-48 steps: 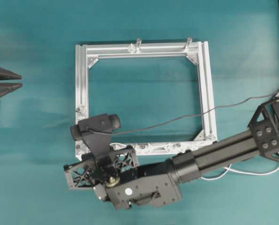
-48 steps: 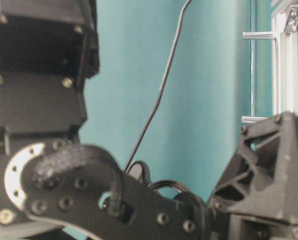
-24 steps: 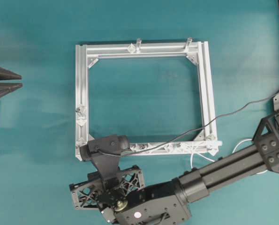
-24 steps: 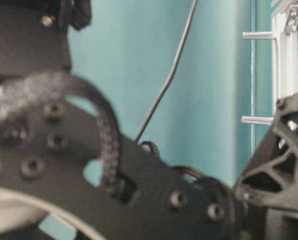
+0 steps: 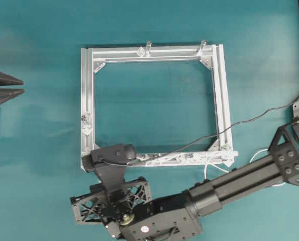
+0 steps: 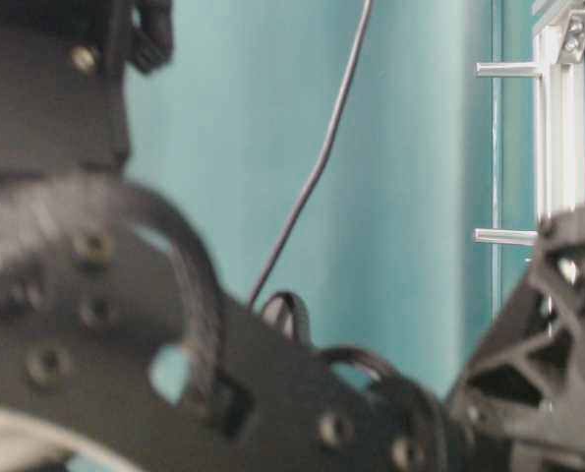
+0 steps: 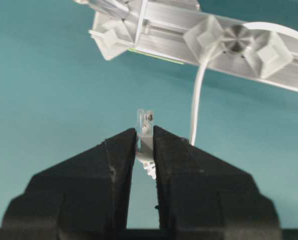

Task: Move the cable alternately left and right between 8 closely spaced pins so it hooks onto each one.

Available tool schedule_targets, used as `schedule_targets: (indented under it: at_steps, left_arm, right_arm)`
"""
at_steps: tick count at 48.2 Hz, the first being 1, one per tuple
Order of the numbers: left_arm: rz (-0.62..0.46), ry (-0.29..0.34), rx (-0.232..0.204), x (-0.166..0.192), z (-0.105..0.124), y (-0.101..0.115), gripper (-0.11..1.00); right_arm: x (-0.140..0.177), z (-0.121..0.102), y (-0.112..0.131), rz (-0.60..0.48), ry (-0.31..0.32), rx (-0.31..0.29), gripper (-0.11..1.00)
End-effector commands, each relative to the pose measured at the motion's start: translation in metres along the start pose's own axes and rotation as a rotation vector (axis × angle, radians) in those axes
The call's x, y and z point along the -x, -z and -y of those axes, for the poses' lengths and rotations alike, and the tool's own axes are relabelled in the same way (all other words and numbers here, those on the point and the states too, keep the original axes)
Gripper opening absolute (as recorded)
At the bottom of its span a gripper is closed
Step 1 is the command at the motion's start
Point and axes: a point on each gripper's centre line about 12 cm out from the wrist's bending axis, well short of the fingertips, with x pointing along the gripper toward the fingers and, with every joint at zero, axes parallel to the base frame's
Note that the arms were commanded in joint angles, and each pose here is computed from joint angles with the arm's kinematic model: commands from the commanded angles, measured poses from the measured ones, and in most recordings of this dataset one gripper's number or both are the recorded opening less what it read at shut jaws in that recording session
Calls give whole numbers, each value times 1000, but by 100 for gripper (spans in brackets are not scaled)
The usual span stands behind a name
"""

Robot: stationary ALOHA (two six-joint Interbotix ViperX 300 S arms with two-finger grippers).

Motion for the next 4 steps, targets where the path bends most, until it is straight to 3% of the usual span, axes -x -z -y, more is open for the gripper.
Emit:
schedule_targets:
  at_steps: [1,4]
  left_arm:
    - [23,1,1,1,1,-10,32]
    - [23,1,1,1,1,-10,32]
  right_arm:
    - [16,-16,-8,-14,-65,-22,14]
    - [14,-21,-7,-22,-84,-24,14]
